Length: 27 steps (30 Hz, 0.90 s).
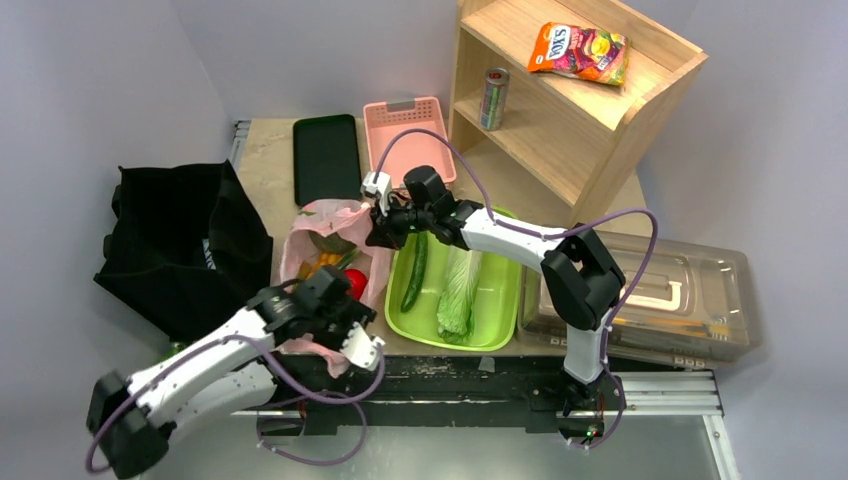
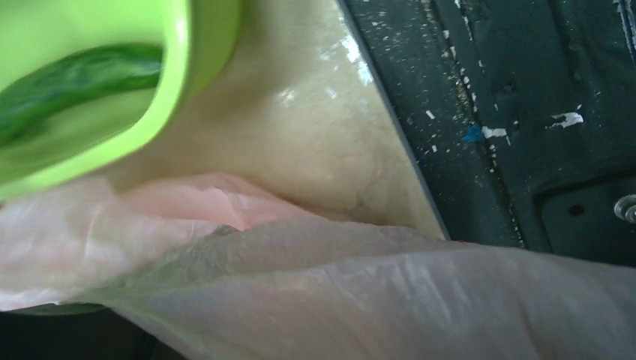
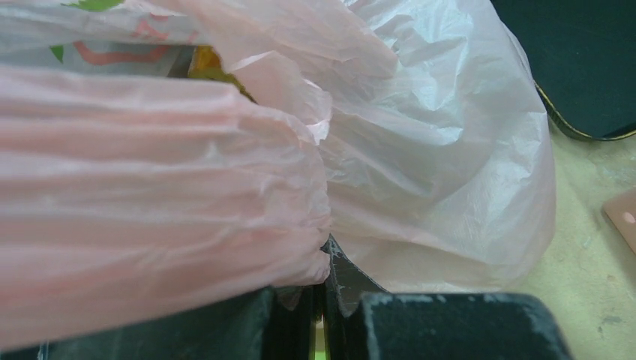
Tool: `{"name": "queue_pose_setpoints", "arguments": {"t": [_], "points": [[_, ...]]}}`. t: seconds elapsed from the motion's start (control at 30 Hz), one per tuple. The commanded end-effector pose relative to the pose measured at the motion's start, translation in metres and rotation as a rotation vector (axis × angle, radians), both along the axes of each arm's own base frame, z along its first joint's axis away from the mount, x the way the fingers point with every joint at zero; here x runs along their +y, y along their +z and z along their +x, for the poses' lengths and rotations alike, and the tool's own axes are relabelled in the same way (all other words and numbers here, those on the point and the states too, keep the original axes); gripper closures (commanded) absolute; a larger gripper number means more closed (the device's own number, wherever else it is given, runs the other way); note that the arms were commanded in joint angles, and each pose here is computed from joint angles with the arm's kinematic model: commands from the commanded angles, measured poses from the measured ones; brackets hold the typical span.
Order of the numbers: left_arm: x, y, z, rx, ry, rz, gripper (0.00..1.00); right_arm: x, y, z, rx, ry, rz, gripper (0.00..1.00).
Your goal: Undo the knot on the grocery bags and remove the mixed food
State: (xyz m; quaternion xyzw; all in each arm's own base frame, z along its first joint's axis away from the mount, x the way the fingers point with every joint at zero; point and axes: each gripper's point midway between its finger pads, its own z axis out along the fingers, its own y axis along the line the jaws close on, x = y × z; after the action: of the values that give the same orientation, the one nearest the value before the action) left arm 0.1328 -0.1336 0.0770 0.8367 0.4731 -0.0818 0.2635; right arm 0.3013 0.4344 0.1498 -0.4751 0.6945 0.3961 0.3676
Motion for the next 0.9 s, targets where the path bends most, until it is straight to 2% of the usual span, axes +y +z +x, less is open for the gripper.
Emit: {"name": "queue_pose_setpoints", "arguments": {"t": [0.0,0.13,0.2,0.4,0.73,0.8,0.87], "points": [[-0.010,-0.028,0.013,-0.006,0.117,0.164,0.34,-0.003,0.006,0.023,-0.088,-0.043,0.009,1.00],[-0.017,-0.034,0.020,-0.102,0.093,0.172,0.26,-0.004,0.006,0.024,-0.103,-0.042,0.002,1.00],[-0.015,-0.020,0.028,-0.129,0.178,0.157,0.25,-0.006,0.006,0.024,-0.116,-0.044,-0.001,1.00],[-0.023,0.056,0.048,-0.162,0.405,-0.138,0.26,-0.010,0.006,0.023,-0.133,-0.052,0.006,1.00],[0.027,0.112,0.106,-0.161,0.871,-0.372,0.31,-0.010,0.009,0.023,-0.142,-0.054,0.017,1.00],[0.031,0.126,0.118,-0.193,0.918,-0.437,0.29,-0.009,0.014,0.024,-0.144,-0.063,0.029,1.00],[0.025,0.130,0.111,-0.154,0.859,-0.475,0.28,-0.007,0.021,0.027,-0.147,-0.075,0.048,1.00]]}}
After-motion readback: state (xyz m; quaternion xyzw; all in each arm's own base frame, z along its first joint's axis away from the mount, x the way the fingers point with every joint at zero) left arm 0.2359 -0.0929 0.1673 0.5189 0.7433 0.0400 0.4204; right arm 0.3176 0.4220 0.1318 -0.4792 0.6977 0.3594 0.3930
